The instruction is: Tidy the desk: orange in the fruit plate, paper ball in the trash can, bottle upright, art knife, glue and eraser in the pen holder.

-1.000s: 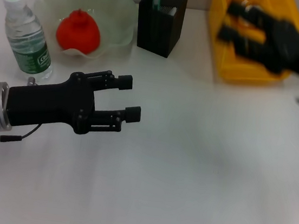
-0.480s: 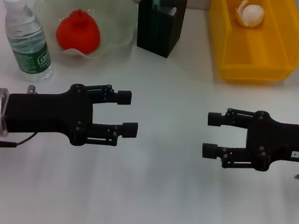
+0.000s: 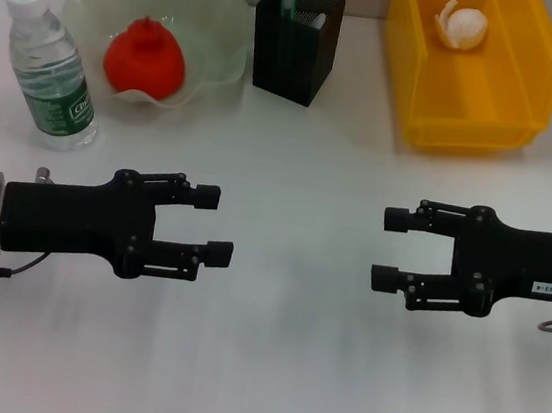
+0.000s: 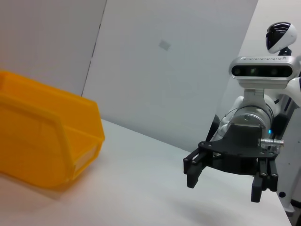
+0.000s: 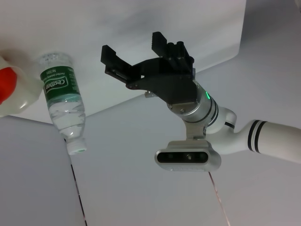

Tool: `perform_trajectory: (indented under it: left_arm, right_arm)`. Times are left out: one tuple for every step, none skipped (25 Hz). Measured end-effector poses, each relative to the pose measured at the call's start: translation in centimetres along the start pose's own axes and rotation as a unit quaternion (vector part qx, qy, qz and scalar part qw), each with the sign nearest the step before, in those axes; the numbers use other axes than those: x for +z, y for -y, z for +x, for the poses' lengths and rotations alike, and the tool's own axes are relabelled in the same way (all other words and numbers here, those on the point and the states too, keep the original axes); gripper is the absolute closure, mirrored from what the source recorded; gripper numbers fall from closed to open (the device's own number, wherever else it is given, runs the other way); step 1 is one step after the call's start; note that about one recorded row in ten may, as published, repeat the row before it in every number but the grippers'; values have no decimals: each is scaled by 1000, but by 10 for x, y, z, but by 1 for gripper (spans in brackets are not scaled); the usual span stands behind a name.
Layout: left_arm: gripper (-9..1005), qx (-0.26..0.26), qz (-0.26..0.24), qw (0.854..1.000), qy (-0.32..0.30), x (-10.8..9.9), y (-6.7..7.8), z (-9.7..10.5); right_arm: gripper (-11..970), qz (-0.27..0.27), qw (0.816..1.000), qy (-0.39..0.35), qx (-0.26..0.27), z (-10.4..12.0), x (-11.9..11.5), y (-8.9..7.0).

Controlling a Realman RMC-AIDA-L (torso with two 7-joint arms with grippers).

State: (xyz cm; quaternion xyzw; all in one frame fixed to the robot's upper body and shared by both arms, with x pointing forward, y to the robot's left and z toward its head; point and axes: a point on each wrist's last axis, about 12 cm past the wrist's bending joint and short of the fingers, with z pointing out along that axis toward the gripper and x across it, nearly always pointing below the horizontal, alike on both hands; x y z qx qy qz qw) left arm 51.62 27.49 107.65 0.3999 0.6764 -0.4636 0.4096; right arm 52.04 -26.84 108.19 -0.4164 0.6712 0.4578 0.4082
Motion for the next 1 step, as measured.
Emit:
perform_trajectory:
  left_arm:
    - [210,-1,1,1000,-1,0,0,0]
  right_arm:
    - [149,0,1000,0,0,0,0,0]
